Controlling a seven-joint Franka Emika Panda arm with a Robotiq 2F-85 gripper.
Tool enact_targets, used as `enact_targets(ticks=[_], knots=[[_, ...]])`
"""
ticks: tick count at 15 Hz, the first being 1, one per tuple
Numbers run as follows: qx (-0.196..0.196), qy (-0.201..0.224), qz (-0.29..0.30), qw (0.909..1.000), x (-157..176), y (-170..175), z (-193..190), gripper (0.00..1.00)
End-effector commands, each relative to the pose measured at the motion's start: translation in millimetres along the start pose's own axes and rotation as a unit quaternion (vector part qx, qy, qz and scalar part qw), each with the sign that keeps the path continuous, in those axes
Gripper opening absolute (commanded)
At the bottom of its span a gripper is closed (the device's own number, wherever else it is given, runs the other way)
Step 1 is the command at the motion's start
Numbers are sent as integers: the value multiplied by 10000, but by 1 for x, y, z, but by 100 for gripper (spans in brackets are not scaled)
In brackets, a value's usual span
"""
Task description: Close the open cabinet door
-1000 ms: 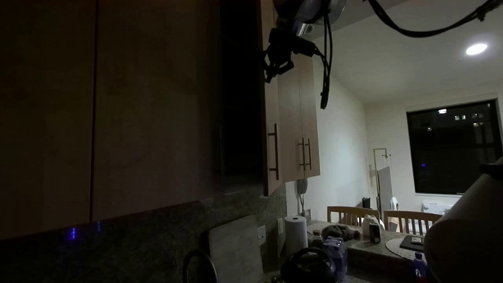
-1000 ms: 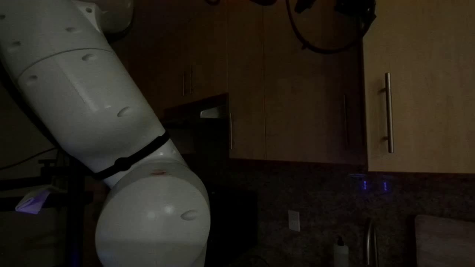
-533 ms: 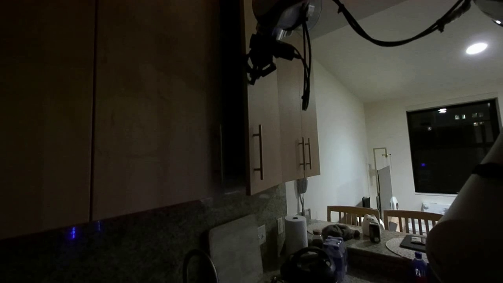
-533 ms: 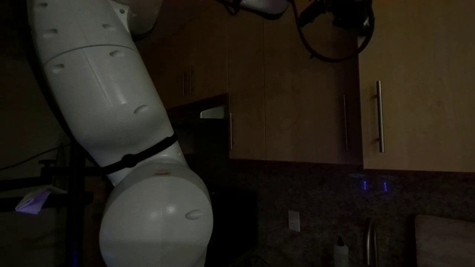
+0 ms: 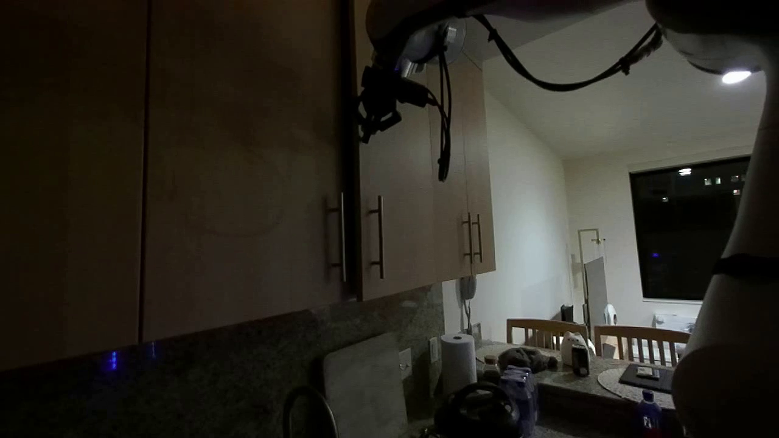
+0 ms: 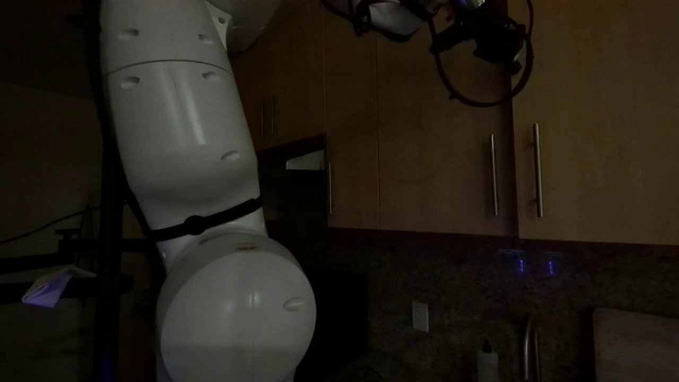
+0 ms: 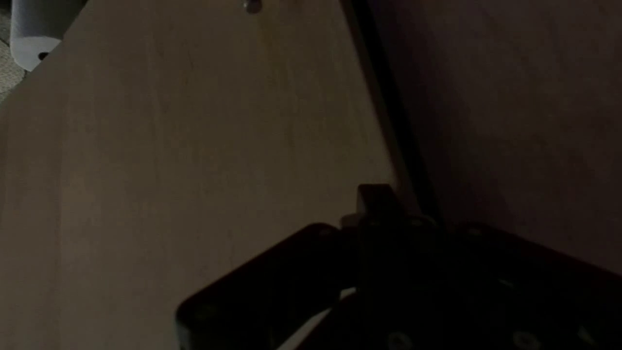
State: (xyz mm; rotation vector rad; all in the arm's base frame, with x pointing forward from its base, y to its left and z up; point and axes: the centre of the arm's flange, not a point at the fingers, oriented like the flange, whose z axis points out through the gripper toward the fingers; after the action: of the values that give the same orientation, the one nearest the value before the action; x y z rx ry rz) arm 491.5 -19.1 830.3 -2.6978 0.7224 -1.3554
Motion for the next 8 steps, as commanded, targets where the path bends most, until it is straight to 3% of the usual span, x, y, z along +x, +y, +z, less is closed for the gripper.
enact_targets(ticks=[1, 4, 8], knots=[[129, -504, -69, 9986, 4, -12, 8, 0], [38, -748, 70, 9972, 0, 18, -20, 0], [-558, -462, 248, 9971, -2, 105, -72, 0]])
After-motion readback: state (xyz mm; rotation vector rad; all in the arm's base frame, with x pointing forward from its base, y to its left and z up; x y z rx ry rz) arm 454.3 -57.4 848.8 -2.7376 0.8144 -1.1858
